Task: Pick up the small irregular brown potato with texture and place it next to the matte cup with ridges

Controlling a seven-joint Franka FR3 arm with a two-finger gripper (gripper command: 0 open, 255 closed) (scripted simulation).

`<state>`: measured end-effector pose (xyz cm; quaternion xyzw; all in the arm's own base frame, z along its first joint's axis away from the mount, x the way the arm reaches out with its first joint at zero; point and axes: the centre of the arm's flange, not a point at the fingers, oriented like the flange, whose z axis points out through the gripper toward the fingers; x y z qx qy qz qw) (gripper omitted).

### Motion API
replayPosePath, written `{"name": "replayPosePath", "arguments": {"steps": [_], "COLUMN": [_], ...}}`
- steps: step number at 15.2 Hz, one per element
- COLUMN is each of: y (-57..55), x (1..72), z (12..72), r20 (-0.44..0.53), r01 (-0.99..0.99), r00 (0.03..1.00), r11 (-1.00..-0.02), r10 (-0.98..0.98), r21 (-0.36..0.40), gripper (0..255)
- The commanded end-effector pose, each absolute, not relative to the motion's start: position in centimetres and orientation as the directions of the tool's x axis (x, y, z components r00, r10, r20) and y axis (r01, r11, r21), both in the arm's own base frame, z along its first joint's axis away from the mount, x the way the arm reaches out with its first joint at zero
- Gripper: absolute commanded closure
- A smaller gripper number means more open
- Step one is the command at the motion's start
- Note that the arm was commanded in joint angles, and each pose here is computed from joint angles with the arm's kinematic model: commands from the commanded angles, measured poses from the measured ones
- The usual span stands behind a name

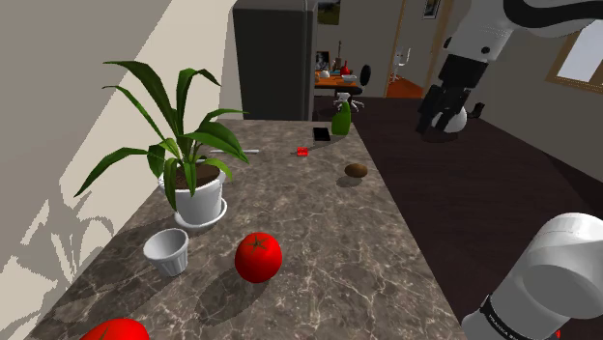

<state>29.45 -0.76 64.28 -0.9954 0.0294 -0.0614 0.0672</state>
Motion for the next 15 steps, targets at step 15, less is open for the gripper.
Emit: {"name": "replayPosePath", "arguments": {"steps": [15], "y": [-8.1], "x": [43.5], "z": [53.4], "r20": [0.036], "r01": [0.144], "r00": [0.989], "r11": [-0.986], "r10": [0.141], "r21": [-0.088], "gripper": [0]}}
